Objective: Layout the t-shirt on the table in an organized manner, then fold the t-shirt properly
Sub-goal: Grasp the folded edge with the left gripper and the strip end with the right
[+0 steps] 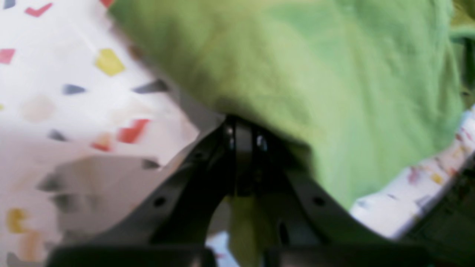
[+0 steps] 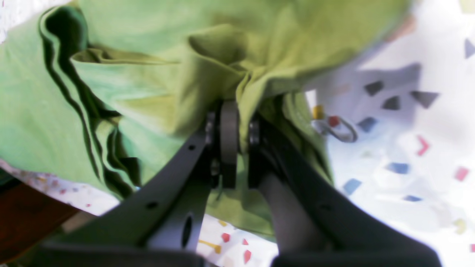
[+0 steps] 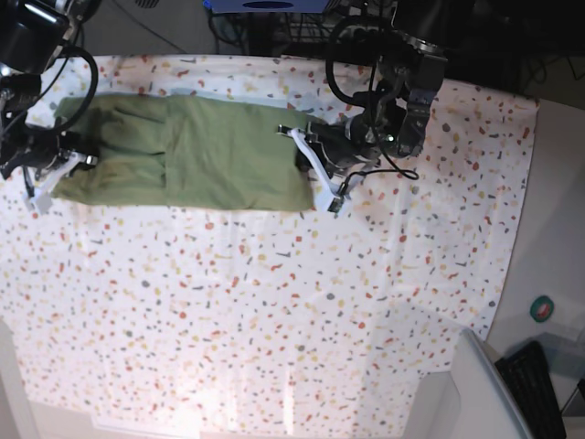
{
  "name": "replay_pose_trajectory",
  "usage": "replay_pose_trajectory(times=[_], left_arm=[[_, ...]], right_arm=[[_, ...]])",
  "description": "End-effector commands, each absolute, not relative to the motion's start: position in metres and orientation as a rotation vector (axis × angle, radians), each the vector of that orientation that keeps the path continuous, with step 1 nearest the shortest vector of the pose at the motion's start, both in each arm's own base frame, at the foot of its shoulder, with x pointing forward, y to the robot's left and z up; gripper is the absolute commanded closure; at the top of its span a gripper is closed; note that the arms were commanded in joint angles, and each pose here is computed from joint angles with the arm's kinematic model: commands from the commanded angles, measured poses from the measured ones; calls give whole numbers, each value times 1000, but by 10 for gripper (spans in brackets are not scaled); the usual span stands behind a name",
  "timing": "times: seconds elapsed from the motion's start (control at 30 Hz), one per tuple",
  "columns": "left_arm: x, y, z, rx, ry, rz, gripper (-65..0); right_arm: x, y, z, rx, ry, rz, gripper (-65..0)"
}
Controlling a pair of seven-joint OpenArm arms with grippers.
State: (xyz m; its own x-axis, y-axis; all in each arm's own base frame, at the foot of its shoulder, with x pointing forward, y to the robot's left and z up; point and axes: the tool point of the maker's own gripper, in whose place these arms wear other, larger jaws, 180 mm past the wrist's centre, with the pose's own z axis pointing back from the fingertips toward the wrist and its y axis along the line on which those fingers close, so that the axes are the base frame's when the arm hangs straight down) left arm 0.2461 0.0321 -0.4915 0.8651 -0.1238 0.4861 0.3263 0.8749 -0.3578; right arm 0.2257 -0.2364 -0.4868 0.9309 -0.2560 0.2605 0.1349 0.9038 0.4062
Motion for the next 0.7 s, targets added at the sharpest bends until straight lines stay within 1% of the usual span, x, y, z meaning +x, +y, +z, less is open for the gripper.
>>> replay_pose_trajectory(times=[0.0,0.07,0.2,0.37,0.53,0.57,0.67], left_arm=[[259,24,-481,-470,-511,-263,0],[253,15,-483,-478,-494,-303,0],[248,6,-484,-489,-485,-325,0],[250,10,-483,-483,-489,-320,0],[250,21,-485,-464,-486,-322,0],[250,24,-486,-458,-485,-323,0],[254,39,-487,-435,-489,-308,0]], right_arm=[[238,-243,-477,385,-357,-194,0],[239,-243,-476,382,-358,-190,0],[246,-250,-459,339,-410,-155,0],[251,-252,-452,321,-438,-145,0],[246,-259,-462,321,-396,-278,0],[246,-260,-462,318,-395,-291,-33],[245,-261,-462,315,-393,-297,-281]])
